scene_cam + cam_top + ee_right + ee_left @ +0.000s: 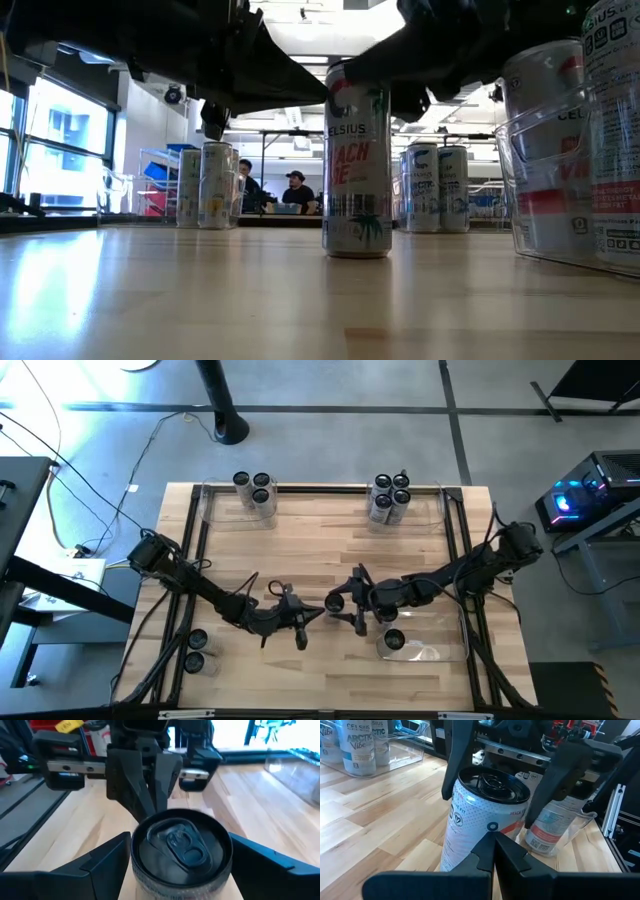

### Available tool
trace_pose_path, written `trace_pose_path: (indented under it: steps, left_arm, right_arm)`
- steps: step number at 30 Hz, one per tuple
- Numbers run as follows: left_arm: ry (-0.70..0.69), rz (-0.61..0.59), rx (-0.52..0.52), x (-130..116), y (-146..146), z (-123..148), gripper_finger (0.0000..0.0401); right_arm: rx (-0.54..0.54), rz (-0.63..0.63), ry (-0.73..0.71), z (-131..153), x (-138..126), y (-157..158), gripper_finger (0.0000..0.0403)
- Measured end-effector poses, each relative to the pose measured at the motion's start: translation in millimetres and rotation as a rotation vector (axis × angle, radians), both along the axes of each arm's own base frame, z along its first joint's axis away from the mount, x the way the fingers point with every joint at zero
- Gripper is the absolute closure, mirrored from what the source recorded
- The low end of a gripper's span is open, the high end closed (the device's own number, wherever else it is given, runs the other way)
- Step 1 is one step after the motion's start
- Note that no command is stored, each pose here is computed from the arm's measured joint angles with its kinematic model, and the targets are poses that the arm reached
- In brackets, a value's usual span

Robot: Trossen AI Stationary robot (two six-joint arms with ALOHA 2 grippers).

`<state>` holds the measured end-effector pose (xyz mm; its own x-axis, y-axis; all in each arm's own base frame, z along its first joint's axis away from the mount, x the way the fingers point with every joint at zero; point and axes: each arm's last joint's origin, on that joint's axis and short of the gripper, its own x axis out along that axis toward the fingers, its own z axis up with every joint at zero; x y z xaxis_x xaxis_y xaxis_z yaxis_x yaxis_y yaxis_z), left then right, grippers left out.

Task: Sort soda cans
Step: Put the white-pink soda can into the bottom right transparent bin

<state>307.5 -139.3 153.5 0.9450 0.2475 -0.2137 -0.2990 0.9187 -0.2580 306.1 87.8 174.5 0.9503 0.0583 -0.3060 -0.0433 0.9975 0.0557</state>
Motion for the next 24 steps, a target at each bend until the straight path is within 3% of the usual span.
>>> trace_pose_path:
  steps: [24]
  left_arm:
    - [-0.002, -0.001, 0.000, -0.1, -1.1, 0.5, 0.0401]
  right_arm:
    - [-0.004, 0.045, 0.012, 3.0, -4.1, 0.5, 0.0101]
